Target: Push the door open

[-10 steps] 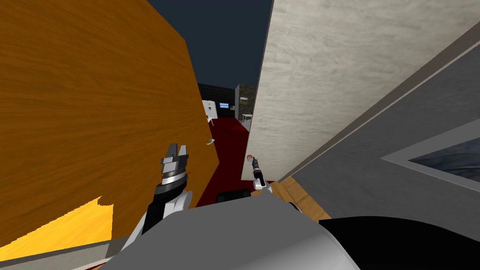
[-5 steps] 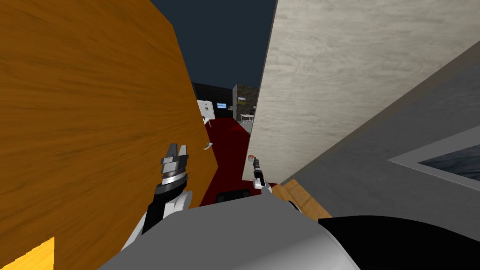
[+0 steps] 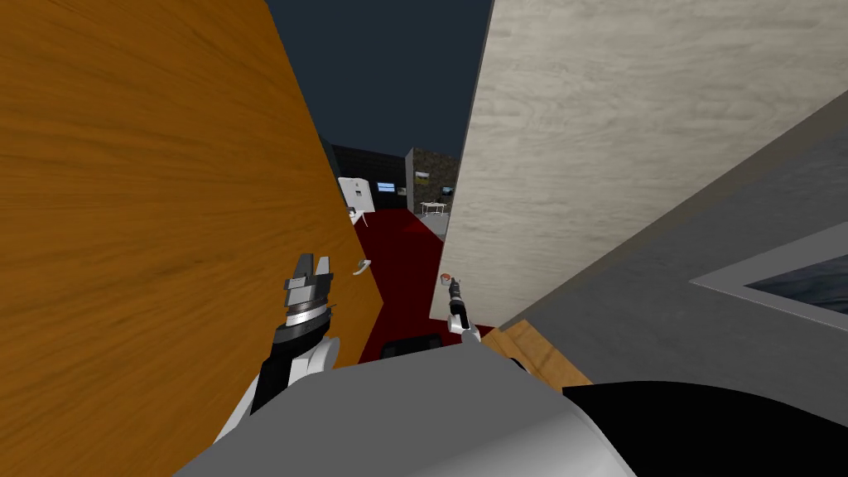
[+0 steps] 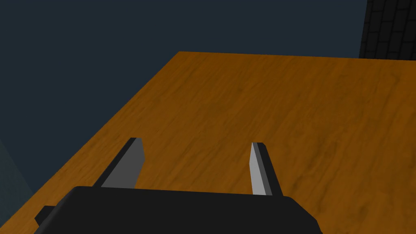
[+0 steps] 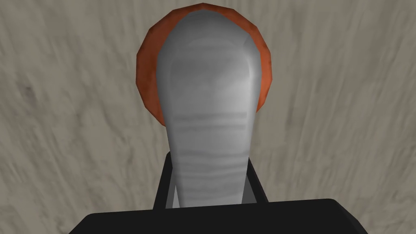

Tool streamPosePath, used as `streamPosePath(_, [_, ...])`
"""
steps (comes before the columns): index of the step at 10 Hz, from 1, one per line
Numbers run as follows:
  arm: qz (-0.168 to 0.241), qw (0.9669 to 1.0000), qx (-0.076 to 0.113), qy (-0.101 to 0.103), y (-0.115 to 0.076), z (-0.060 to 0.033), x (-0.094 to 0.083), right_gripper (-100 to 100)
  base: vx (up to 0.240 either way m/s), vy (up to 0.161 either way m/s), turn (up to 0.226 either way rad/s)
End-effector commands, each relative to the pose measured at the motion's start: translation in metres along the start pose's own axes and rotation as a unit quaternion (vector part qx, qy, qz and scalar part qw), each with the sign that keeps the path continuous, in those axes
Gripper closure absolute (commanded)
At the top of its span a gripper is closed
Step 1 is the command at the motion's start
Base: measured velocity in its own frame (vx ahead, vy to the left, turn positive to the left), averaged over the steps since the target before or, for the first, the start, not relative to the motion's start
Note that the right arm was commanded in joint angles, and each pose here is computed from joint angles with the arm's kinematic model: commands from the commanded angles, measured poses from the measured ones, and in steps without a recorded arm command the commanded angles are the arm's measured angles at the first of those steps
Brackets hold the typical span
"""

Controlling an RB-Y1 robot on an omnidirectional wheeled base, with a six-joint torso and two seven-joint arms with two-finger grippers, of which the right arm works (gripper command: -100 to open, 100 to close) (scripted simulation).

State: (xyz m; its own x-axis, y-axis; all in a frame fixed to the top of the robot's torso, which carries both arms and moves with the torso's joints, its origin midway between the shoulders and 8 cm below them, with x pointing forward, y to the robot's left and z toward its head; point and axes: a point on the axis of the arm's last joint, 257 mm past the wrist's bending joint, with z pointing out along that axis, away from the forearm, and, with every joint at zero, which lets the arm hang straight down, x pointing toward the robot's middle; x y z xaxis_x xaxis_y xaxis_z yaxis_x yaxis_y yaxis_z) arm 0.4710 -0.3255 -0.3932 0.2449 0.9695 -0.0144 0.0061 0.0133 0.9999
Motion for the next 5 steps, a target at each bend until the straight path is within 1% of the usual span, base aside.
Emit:
streamPosePath(1, [0.005, 1.0000, -0.002, -0.007, 0.003, 0.0020, 0.002, 100, 0.168, 0.051, -0.067])
streamPosePath(2, [0.007, 0.9999, -0.001, -0.010, 0.002, 0.0015, 0.002, 100, 0.176, 0.035, -0.052])
streamPosePath(3, [0.003, 0.9999, 0.002, -0.012, -0.001, -0.0011, -0.005, 100, 0.079, 0.005, -0.027])
streamPosePath(4, [-0.003, 0.9997, -0.002, -0.025, 0.002, 0.0016, -0.020, 100, 0.137, -0.005, -0.038])
streamPosePath(5, [-0.005, 0.9995, -0.004, -0.030, 0.003, 0.0023, -0.026, 100, 0.198, 0.014, -0.030])
